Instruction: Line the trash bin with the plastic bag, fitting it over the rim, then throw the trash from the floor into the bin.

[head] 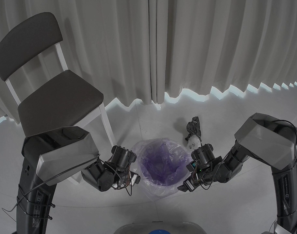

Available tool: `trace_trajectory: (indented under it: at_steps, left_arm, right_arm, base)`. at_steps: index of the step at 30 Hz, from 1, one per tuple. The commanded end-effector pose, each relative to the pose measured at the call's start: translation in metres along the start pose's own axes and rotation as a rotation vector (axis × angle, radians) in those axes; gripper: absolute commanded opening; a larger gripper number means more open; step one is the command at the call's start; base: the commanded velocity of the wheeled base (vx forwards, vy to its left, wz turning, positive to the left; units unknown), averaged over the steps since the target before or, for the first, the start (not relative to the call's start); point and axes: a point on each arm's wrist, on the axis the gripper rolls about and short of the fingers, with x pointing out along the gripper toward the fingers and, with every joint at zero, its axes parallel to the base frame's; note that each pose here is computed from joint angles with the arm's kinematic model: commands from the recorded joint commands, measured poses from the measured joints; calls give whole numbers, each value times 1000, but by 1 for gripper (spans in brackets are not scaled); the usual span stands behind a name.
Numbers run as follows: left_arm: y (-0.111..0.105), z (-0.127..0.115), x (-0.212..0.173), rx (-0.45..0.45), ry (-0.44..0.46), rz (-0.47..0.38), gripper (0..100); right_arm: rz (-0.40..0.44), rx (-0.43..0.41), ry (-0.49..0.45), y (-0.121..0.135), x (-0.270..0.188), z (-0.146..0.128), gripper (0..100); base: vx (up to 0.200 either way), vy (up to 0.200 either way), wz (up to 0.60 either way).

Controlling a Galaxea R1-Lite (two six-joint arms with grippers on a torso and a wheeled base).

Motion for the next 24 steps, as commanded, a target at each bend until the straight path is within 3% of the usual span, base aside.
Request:
trace_trajectory:
  at_steps: [1, 12, 24]
  left_arm:
    - [2, -2, 13, -2, 11, 7, 100]
    - [-2, 5, 23, 1, -12, 6, 100]
    - [-12, 26, 35, -11, -29, 2, 100]
  right_arm:
    - [-8, 20, 9, -11, 6, 9, 100]
    - [-28, 52, 9, -34, 12, 25, 100]
    - [-70, 96, 6, -76, 19, 44, 100]
  base:
    - [0, 0, 0]
    - [0, 0, 0]
    - [0, 0, 0]
